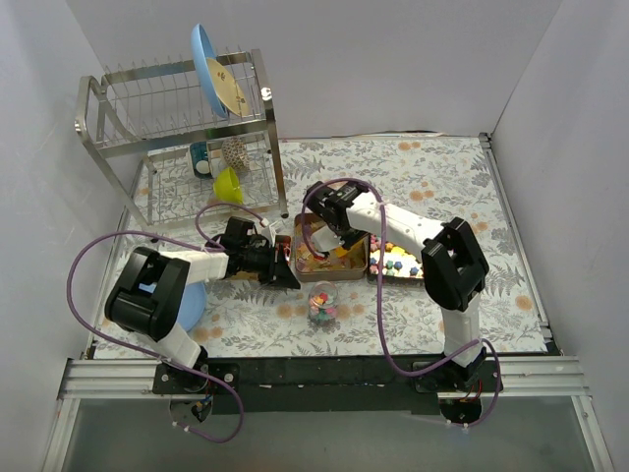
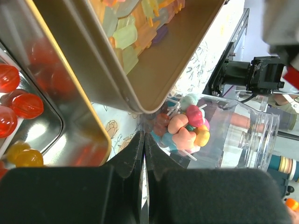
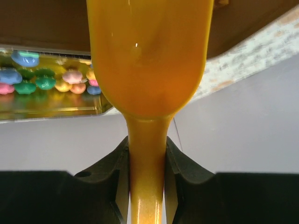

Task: Pack the candies
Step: Scoop the fake candies from the storage box.

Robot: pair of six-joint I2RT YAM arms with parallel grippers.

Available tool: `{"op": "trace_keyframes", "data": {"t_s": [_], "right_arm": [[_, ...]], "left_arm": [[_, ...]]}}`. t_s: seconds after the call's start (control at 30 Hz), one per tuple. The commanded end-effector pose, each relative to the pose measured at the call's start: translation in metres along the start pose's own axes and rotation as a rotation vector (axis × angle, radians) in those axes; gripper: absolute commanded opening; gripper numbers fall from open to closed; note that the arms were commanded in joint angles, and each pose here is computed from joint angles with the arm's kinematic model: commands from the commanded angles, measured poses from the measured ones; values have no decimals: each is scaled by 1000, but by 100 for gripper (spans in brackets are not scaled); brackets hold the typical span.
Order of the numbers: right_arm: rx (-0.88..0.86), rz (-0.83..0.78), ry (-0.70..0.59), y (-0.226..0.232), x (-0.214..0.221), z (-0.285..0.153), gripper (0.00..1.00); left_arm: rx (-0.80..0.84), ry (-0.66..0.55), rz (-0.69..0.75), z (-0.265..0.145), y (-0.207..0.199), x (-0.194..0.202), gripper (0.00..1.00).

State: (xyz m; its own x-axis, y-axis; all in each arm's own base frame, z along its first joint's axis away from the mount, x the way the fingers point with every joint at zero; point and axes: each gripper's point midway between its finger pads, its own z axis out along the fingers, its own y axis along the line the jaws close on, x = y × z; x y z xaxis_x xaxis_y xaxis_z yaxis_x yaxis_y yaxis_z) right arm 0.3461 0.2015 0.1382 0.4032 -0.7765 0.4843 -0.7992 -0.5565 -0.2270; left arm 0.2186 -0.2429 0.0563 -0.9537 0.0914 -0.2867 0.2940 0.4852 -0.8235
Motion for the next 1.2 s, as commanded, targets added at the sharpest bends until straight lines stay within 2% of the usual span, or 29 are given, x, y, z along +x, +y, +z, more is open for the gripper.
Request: {"op": "trace_keyframes", "data": {"t_s": [0.0, 0.27, 0.5, 0.83, 1.0, 1.17], "right_arm": [[-58, -142, -84, 13, -9, 22, 1], [-50, -155, -120, 4, -24, 25, 1], [-74, -106, -180, 3, -58, 26, 1], [-251, 181, -303, 30, -102, 23, 1], [-310, 299, -423, 33, -122, 20, 1], [-316, 340, -572, 39, -126, 19, 1]], "left_arm": [[37, 7, 26, 2, -5, -6, 0], [56, 15, 14, 10, -1, -11, 0], [69, 19, -21, 18, 4, -17, 0], [71, 27, -52, 26, 10, -21, 0], [70, 30, -51, 26, 10, -23, 0], [74, 25, -24, 22, 5, -26, 0]]}}
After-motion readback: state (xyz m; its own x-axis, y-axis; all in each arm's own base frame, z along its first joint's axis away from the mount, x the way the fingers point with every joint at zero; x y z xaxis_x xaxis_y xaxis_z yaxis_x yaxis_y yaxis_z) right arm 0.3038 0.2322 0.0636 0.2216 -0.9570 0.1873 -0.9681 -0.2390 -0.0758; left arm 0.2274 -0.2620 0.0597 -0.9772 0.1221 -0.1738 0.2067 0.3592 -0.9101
